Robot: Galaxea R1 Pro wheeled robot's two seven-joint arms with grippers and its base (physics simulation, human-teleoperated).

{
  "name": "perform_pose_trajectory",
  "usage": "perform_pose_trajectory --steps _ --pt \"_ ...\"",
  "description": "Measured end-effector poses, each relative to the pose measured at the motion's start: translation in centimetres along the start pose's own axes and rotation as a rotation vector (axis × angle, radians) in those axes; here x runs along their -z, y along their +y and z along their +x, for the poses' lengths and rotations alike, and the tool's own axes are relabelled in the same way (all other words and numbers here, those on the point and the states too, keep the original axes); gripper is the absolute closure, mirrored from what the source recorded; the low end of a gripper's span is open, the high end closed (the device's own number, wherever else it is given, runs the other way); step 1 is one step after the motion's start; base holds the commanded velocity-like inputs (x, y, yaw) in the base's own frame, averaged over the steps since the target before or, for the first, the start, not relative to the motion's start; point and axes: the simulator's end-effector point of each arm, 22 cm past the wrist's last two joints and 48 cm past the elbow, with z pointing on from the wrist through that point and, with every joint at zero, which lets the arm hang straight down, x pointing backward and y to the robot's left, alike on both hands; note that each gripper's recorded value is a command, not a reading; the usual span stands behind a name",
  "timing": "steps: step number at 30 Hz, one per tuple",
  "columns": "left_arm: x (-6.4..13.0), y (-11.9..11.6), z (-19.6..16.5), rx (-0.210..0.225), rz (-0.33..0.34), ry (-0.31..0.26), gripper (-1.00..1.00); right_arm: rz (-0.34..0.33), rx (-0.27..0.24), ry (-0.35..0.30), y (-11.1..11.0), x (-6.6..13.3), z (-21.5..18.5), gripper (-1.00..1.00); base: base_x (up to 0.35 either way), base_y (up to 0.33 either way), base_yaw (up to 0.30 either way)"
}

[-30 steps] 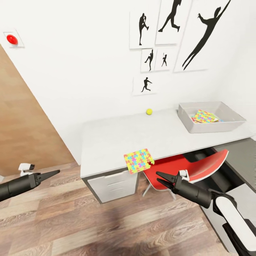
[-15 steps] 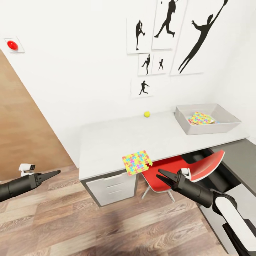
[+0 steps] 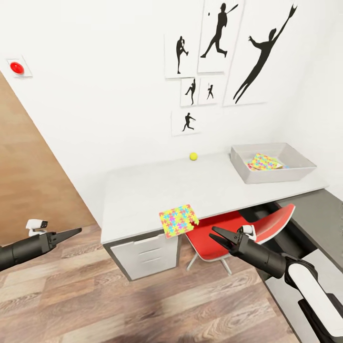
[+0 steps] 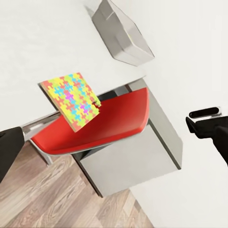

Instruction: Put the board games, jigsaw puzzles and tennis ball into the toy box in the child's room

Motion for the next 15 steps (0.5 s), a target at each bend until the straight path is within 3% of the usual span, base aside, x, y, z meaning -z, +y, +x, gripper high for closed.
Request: perform_pose_trajectory --steps 15 --pt "0.2 -1.1 -0.6 -0.019 0.012 -0.012 -1.00 -0.018 0.021 -0.003 1.3 0.1 -0.1 -1.00 0.000 -0.146 0.000"
